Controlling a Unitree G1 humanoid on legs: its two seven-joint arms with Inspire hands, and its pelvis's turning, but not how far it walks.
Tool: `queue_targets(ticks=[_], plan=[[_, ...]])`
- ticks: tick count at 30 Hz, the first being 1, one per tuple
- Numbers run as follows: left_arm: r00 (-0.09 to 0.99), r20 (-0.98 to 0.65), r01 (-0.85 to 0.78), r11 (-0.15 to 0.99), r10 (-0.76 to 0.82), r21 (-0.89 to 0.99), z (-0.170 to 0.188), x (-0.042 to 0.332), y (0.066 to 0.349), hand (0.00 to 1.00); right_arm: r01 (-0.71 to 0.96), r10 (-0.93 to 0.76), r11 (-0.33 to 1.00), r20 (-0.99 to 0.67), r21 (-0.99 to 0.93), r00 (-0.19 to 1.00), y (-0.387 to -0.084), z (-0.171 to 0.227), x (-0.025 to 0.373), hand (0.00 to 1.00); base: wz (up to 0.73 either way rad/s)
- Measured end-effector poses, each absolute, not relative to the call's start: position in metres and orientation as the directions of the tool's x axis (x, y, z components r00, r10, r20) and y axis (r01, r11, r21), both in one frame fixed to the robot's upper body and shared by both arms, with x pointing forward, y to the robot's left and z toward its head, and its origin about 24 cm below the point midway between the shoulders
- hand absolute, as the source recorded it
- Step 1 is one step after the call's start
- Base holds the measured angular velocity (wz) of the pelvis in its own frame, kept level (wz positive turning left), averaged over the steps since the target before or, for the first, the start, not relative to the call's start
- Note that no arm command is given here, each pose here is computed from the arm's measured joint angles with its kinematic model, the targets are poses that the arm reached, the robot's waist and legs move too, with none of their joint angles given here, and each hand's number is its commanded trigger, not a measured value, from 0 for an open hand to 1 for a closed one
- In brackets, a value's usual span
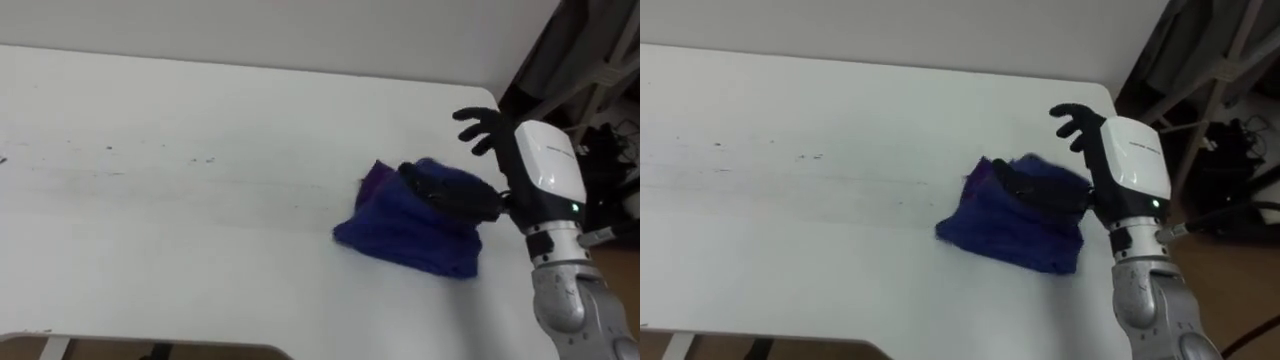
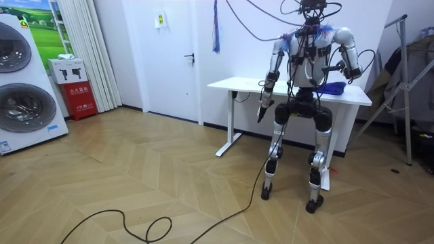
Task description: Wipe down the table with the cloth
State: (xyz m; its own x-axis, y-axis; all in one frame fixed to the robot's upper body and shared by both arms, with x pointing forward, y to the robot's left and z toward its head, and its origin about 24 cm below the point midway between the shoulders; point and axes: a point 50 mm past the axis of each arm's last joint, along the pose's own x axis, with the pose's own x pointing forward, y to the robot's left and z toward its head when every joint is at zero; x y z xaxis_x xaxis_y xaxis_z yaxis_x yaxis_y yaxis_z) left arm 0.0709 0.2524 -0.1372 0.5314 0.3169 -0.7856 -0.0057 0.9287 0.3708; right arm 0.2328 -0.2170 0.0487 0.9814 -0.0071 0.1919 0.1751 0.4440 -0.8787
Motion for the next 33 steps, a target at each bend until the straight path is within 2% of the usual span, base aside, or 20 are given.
queue_targets(ticks=[5, 9, 15, 18, 23, 26, 29, 33], plan=[[0.524, -0.789, -0.005, 0.927, 0.321, 0.374, -0.137, 0.067, 0.254, 0.00, 0.217, -0.043, 0.440, 0.221, -0.871, 0.974, -0.229, 0.051, 0.230, 0.00, 0.00], [0.515, -0.783, -0.034, 0.921, 0.349, 0.388, -0.136, 0.065, 0.260, 0.00, 0.332, -0.151, 0.404, 0.295, -0.853, 0.943, -0.255, 0.060, 0.226, 0.00, -0.01], [0.475, -0.777, -0.115, 0.904, 0.414, 0.411, -0.133, 0.051, 0.275, 0.00, 0.474, -0.410, 0.363, 0.319, -0.802, 0.854, -0.309, 0.054, 0.207, 0.00, -0.03], [0.456, -0.772, -0.145, 0.892, 0.444, 0.428, -0.131, 0.043, 0.281, 0.00, 0.535, -0.560, 0.364, 0.280, -0.763, 0.780, -0.333, 0.039, 0.187, 0.00, 0.00], [0.422, -0.762, -0.182, 0.869, 0.491, 0.460, -0.130, 0.034, 0.289, 0.00, 0.585, -0.795, 0.330, 0.117, -0.741, 0.595, -0.366, -0.001, 0.142, 0.00, 0.00], [0.393, -0.765, -0.198, 0.859, 0.510, 0.471, -0.129, 0.024, 0.294, 0.00, 0.603, -0.904, 0.278, 0.009, -0.748, 0.427, -0.384, -0.024, 0.100, 0.00, -0.01], [0.363, -0.768, -0.212, 0.849, 0.528, 0.484, -0.128, 0.018, 0.298, 0.00, 0.623, -0.957, 0.244, -0.080, -0.743, 0.279, -0.391, -0.041, 0.072, 0.00, 0.00], [0.357, -0.767, -0.217, 0.847, 0.532, 0.486, -0.128, 0.022, 0.299, 0.00, 0.582, -0.964, 0.267, -0.222, -0.768, 0.149, -0.389, -0.064, 0.037, 0.00, -0.01]])
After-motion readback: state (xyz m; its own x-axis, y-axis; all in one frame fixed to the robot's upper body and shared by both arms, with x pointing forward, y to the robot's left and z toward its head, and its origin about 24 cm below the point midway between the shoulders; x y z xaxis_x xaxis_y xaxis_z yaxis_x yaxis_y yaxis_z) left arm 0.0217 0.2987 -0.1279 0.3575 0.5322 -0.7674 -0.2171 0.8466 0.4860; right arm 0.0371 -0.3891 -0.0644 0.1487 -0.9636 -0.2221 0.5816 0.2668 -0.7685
